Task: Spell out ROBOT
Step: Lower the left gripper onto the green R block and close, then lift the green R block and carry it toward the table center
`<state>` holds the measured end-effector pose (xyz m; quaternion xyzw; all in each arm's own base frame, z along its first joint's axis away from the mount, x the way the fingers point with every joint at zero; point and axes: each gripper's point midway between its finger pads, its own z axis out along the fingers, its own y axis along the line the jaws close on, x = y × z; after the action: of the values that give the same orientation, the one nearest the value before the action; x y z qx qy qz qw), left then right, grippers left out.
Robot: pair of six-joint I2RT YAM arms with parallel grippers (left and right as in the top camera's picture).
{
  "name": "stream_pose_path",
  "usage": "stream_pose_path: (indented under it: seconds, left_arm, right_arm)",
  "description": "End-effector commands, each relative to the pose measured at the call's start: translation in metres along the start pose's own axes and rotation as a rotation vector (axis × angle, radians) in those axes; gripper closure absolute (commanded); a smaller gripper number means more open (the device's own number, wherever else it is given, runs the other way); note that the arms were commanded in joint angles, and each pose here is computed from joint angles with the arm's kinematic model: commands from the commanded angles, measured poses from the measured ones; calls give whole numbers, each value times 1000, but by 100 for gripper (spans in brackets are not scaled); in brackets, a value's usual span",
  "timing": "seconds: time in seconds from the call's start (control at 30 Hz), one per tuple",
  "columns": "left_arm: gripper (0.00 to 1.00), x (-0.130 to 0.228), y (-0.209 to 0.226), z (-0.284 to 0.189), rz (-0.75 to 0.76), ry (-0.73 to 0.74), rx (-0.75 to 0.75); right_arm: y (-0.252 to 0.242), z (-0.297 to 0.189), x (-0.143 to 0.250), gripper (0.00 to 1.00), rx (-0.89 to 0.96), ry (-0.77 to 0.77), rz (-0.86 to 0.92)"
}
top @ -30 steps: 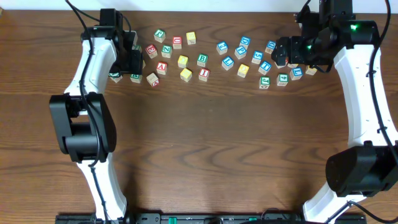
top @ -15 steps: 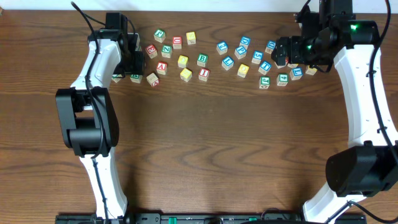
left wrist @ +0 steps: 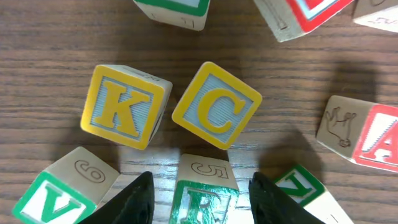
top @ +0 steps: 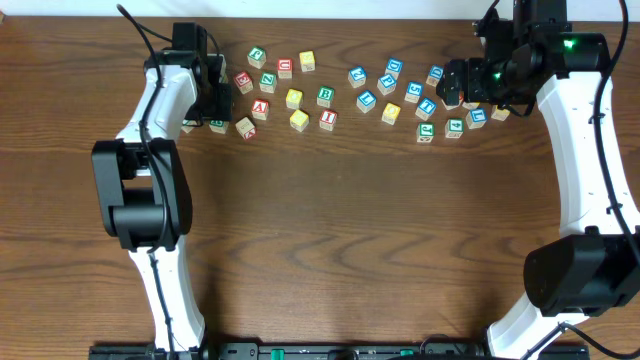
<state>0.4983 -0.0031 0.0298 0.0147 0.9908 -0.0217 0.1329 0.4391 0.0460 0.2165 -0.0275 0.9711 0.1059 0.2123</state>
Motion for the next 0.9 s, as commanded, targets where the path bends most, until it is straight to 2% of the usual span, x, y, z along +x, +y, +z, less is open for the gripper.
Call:
stream_pose_path:
  seconds: [0.0, 0.23, 0.5, 0.87]
  left_arm:
    - [53, 12, 3, 19, -9, 48, -19]
    - [61, 14, 10, 21, -73, 54, -63]
    - [70, 14, 10, 21, -79, 55, -62]
    - [72, 13, 9, -1, -79, 46, -61]
  right_arm:
    - [3, -5, -6, 1, -2, -22, -19]
    - [3, -5, -6, 1, -1, -23, -19]
    - [3, -5, -6, 1, -2, -25, -20]
    - [3, -6, -9, 1, -2, -35, -22]
